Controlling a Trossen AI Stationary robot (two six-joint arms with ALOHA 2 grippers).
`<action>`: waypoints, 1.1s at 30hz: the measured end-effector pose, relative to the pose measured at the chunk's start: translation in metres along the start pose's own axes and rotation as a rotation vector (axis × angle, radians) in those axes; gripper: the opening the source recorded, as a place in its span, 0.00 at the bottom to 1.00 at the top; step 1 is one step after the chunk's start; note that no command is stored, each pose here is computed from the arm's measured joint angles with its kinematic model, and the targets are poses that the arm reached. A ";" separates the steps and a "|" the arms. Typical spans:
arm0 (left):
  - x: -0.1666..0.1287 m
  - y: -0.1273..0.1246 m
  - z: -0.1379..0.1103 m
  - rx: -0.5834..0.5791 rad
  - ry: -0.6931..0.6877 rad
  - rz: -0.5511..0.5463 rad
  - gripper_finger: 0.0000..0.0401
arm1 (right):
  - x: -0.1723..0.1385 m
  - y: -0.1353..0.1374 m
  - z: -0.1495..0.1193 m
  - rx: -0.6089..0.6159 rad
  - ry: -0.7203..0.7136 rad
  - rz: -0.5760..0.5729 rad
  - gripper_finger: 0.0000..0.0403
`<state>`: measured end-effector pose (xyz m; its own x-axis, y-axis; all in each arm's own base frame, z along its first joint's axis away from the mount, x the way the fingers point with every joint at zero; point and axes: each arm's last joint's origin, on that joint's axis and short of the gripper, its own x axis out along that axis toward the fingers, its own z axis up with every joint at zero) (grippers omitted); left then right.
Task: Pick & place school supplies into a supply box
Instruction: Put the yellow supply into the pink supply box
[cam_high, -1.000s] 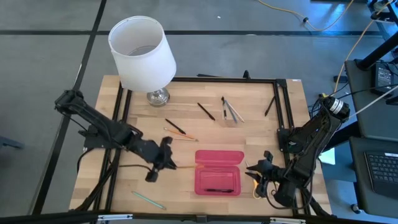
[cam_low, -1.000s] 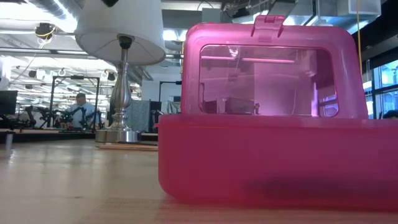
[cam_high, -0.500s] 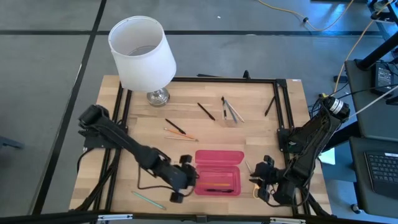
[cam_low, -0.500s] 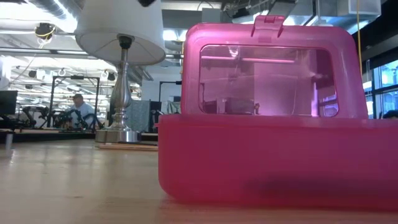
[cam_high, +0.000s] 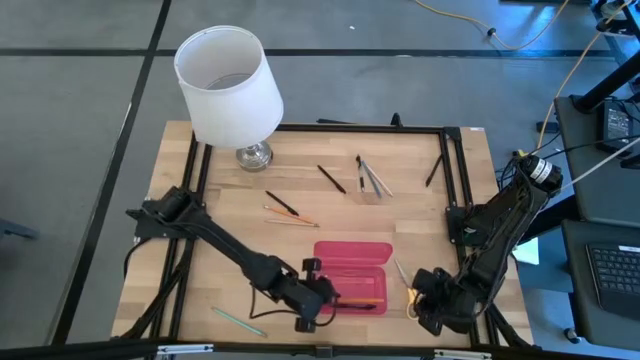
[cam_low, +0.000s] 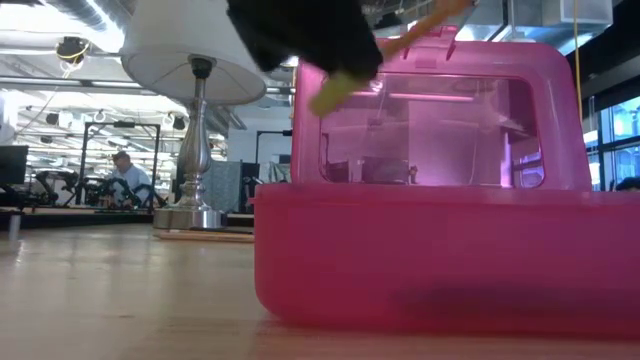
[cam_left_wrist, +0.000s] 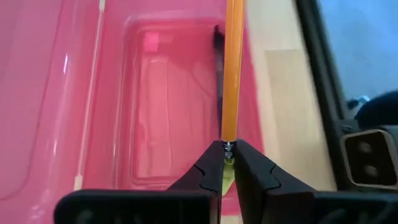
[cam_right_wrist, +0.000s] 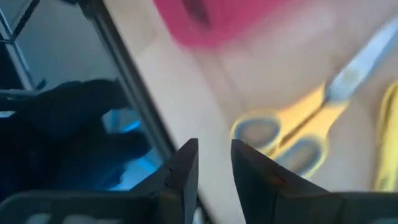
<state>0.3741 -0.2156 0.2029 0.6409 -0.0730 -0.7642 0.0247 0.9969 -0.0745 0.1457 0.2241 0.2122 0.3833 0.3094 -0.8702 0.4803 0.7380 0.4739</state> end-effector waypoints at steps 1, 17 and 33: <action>0.003 0.001 -0.001 -0.021 0.006 0.004 0.04 | 0.000 0.000 -0.001 0.032 0.032 0.000 0.25; 0.021 0.020 -0.005 -0.266 0.094 0.029 0.04 | -0.001 -0.005 -0.005 0.101 0.153 -0.065 0.25; 0.037 0.024 -0.014 -0.368 0.191 0.008 0.04 | -0.002 -0.006 -0.012 0.062 0.080 -0.063 0.25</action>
<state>0.3873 -0.1943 0.1637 0.4851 -0.1043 -0.8682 -0.2779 0.9230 -0.2661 0.1322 0.2262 0.2093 0.2875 0.3123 -0.9054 0.5507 0.7196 0.4230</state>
